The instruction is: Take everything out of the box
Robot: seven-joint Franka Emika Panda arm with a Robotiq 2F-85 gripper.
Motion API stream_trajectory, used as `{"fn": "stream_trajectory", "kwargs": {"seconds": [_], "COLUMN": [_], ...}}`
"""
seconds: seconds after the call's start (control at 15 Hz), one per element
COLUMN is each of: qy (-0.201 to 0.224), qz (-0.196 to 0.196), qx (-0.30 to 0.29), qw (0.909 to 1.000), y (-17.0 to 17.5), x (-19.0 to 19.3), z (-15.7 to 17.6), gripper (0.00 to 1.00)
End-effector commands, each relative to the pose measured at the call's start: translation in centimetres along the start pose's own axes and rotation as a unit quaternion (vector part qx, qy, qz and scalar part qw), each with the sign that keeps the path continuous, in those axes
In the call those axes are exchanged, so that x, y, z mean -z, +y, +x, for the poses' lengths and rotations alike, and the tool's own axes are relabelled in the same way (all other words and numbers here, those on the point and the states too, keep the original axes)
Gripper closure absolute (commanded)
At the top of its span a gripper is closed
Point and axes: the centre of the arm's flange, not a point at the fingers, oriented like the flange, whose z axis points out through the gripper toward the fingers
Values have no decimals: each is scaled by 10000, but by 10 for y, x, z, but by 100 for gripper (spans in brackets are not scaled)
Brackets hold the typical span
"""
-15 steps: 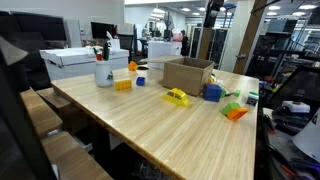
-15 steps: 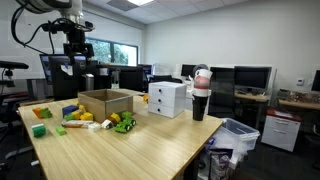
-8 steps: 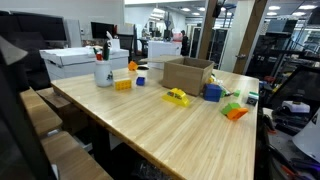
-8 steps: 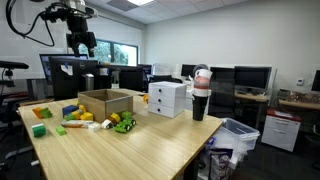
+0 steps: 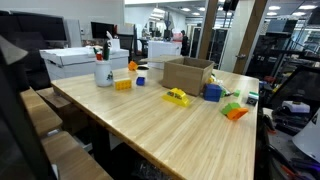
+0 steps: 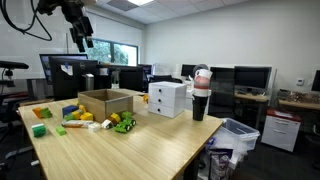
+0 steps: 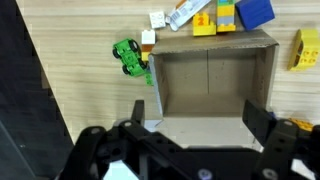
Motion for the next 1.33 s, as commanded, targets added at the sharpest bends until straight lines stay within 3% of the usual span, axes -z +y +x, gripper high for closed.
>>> {"fn": "stream_trajectory", "kwargs": {"seconds": [0.0,0.13,0.2,1.27], "qy": [-414,-625,-432,-537], "qz": [-333,-165,-185,-196], "qx": [-421,-321,-272,-271], "qw": [9977,9974,9985,9980], "y": [0,-1,0,0], "x": [1,-2,-4,-5], "z": [-14,-17,-12,-14], "gripper": [0,0,0,0]}}
